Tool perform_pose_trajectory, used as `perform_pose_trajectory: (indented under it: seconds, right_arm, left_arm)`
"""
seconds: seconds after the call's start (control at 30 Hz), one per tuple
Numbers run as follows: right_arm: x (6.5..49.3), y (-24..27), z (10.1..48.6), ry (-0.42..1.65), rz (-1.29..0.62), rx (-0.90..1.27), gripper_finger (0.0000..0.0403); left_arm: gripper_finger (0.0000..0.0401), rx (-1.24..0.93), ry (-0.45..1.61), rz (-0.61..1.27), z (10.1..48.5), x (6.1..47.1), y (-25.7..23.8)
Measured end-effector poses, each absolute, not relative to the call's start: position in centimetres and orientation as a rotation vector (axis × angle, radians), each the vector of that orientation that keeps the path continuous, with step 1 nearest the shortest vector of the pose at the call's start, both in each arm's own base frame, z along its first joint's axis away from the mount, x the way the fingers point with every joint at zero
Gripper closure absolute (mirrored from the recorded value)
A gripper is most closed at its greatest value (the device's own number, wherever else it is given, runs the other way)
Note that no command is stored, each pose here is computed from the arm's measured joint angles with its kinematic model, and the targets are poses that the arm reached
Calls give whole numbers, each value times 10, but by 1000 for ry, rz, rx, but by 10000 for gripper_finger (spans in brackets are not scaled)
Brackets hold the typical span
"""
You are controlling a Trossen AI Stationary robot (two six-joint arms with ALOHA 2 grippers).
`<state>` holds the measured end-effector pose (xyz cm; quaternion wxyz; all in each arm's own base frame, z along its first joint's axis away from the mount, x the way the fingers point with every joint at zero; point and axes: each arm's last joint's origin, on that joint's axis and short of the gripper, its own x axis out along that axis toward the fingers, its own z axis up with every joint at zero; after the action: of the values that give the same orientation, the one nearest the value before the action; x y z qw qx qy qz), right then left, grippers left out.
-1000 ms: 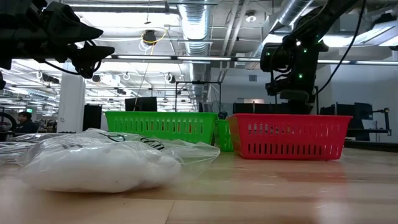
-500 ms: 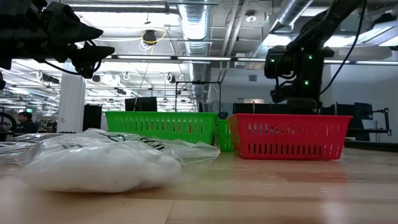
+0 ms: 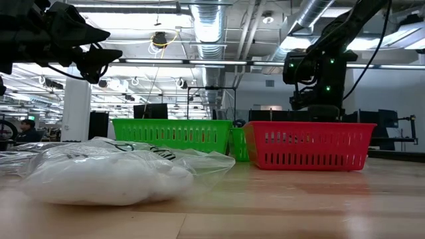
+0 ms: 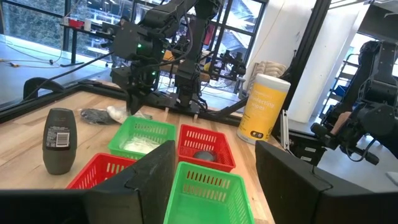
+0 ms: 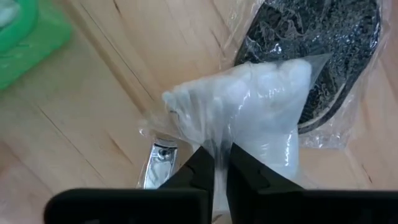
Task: Pick & Place Travel size toiletries
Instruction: Put the white cotton pack into the right green basket
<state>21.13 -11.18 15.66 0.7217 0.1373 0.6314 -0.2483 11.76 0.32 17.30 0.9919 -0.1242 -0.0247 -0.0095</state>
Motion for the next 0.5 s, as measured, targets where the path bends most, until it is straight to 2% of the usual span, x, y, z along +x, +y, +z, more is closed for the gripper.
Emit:
perform_pose_trajectory:
  seconds: [0.27,0.5]
  right_arm:
    - [207,-110,160,1418,-544,306,395]
    - [202,-107,183,1405,-543,317,400]
  left_arm:
    - [188,-249,-49,-19,173,118,3]
    - [188,-249,-49,-19,173,118,3]
